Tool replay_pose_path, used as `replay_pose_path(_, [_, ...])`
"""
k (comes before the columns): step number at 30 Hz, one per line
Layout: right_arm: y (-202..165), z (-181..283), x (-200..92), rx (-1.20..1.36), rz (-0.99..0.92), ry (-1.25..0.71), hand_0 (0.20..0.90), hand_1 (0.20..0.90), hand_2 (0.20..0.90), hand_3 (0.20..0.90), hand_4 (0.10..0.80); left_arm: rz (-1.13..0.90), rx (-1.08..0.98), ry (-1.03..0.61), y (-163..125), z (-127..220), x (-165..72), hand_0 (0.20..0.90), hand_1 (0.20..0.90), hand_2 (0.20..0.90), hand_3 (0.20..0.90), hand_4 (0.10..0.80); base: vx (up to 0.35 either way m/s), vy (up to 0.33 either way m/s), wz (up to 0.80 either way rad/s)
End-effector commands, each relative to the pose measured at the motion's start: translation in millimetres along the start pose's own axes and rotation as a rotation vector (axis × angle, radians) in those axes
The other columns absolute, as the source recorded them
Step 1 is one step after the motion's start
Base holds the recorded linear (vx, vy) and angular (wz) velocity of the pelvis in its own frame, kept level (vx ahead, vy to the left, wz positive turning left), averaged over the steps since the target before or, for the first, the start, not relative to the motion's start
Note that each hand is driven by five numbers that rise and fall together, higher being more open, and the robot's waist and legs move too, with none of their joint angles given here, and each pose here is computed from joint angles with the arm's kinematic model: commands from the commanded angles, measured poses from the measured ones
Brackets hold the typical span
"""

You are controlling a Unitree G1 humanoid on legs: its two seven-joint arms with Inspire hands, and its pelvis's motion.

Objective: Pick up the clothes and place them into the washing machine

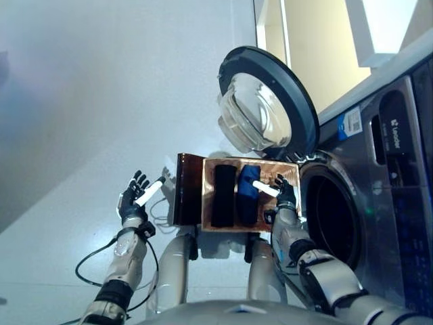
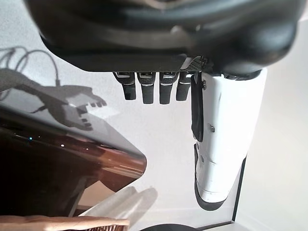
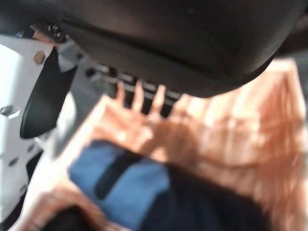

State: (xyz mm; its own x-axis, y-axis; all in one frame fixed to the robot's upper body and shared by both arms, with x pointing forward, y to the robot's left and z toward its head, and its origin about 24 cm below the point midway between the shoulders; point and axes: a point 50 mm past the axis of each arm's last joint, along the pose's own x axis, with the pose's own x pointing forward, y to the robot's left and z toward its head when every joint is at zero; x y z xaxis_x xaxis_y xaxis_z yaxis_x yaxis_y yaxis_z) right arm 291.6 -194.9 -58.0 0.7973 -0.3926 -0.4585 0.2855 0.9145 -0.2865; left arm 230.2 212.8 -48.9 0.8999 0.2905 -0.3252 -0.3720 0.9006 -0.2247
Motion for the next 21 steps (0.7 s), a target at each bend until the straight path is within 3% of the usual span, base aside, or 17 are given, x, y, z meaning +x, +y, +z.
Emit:
replay_pose_path(1, [-26,22,11,-0.205,-0.087,-0.113,0.9,0.9,0.9,0.9,0.8,-0.037,0.019,-0.194,-3,37,5,0.9,0.9,0.9,0.9,0.8,-0.081,0.029,0.05])
replay_pose_path(21, [0,7,3,-0.165,-0.047,-0.023,0.9,0.9,0.9,0.9,0.8,-0.052,0.013,-0.178,-8,35,2,0.9,0.9,0.9,0.9,0.8,-0.032,0.018,0.01])
